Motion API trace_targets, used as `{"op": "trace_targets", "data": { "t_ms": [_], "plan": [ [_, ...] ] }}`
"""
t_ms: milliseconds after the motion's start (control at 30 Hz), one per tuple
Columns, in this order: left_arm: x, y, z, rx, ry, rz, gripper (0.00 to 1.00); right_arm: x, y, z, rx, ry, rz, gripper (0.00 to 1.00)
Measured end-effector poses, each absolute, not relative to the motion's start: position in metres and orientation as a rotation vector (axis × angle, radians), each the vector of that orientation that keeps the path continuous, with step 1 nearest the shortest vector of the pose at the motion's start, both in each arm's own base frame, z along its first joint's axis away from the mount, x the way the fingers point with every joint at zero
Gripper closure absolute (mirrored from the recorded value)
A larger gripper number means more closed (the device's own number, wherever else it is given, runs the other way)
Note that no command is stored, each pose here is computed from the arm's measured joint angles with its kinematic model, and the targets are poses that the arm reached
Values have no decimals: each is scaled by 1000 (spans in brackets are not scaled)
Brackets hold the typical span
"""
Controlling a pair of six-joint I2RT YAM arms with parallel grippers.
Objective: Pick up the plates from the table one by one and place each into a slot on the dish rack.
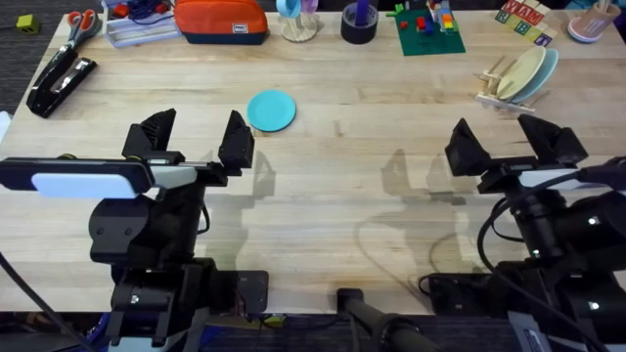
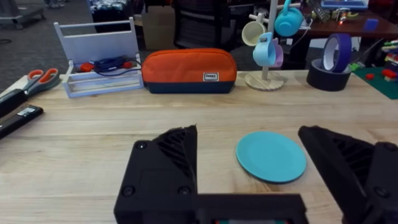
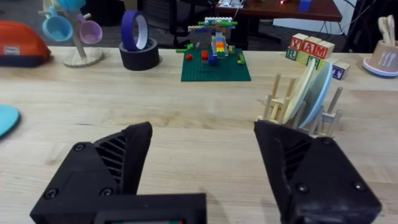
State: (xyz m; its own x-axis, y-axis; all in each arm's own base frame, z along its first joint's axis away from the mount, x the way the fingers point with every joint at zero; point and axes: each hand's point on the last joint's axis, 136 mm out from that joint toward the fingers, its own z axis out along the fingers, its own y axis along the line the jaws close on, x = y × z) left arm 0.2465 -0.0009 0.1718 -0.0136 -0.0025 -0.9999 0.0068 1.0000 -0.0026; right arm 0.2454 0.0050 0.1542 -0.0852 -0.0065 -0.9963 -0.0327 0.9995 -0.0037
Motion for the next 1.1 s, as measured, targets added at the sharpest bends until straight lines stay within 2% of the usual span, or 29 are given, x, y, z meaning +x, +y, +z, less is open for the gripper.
{"op": "trace_targets", "data": {
  "t_ms": [967,1100],
  "plan": [
    [246,-1,172,5,1584,-5,8,245,5,153,-28,1663,20,8],
    [244,-1,167,5,1633,-6,8,244,5,154,-29,1670,21,8]
  ]
}}
